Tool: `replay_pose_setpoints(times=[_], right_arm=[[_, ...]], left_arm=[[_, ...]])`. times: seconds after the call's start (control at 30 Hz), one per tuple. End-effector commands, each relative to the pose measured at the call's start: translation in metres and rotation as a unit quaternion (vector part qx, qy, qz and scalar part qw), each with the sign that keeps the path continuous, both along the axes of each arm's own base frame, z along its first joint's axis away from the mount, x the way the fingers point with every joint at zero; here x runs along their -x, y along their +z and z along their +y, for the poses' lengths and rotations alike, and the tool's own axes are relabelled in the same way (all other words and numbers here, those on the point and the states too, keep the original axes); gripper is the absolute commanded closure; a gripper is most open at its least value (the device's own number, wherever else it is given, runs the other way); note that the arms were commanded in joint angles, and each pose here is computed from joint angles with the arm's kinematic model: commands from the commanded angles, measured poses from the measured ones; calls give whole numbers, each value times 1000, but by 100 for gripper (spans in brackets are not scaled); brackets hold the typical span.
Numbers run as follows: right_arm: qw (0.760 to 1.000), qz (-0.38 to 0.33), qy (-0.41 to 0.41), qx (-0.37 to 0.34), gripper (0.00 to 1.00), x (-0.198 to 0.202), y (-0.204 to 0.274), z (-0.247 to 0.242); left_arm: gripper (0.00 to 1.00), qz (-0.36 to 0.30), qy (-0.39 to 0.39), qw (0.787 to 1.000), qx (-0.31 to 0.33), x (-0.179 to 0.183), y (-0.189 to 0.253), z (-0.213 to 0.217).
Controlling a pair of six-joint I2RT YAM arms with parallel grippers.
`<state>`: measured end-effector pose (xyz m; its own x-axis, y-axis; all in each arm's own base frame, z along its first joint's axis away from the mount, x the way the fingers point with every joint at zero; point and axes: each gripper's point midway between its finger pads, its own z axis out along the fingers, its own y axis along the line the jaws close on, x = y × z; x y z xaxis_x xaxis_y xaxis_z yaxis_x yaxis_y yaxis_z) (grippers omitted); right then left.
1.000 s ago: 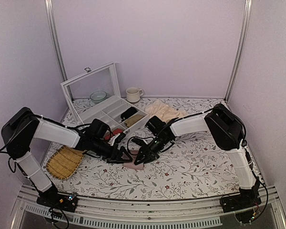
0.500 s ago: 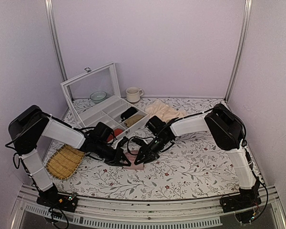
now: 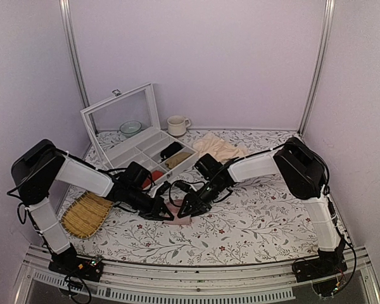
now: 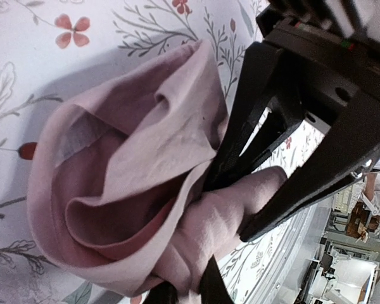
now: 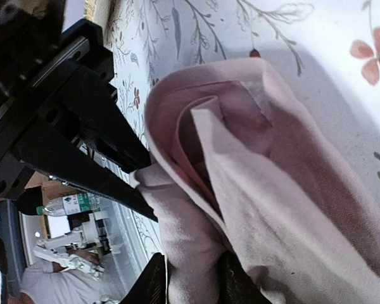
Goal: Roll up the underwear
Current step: Roll the underwear at the center of the board.
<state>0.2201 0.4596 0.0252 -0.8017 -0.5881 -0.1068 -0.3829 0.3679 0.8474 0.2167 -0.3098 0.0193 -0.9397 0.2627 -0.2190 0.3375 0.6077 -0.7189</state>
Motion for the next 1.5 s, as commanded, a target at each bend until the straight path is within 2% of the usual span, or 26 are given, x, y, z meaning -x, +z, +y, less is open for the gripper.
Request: replay_pose_setpoints(times=[0.0, 0.13, 0.37, 0.73, 0.87, 1.17, 1.33, 1.47], right_arm=[[991, -132, -31, 7, 67, -20, 13, 0], [974, -221, -41, -10, 64, -27, 43, 4], [927, -370, -48, -35, 59, -21, 87, 5], [841, -541, -7, -12, 56, 20, 91, 3], [820, -573, 19, 3, 56, 29, 81, 6], [801, -595, 29, 52, 56, 21, 50, -2], [784, -617, 5, 69, 52, 10, 56, -11], [780, -623, 12, 59, 51, 13, 63, -11]], left_arm=[[100, 9, -12, 1000, -23, 6, -10, 5], [100, 12, -20, 999, -27, 7, -11, 8], [100, 11, -38, 999, -30, 7, -10, 10], [100, 23, -51, 998, -37, 7, -14, 16], [100, 24, -53, 998, -36, 6, -14, 16], [100, 23, -56, 998, -36, 5, -12, 16], [100, 23, -56, 998, -35, 6, -12, 16], [100, 26, -58, 997, -34, 7, -13, 16]])
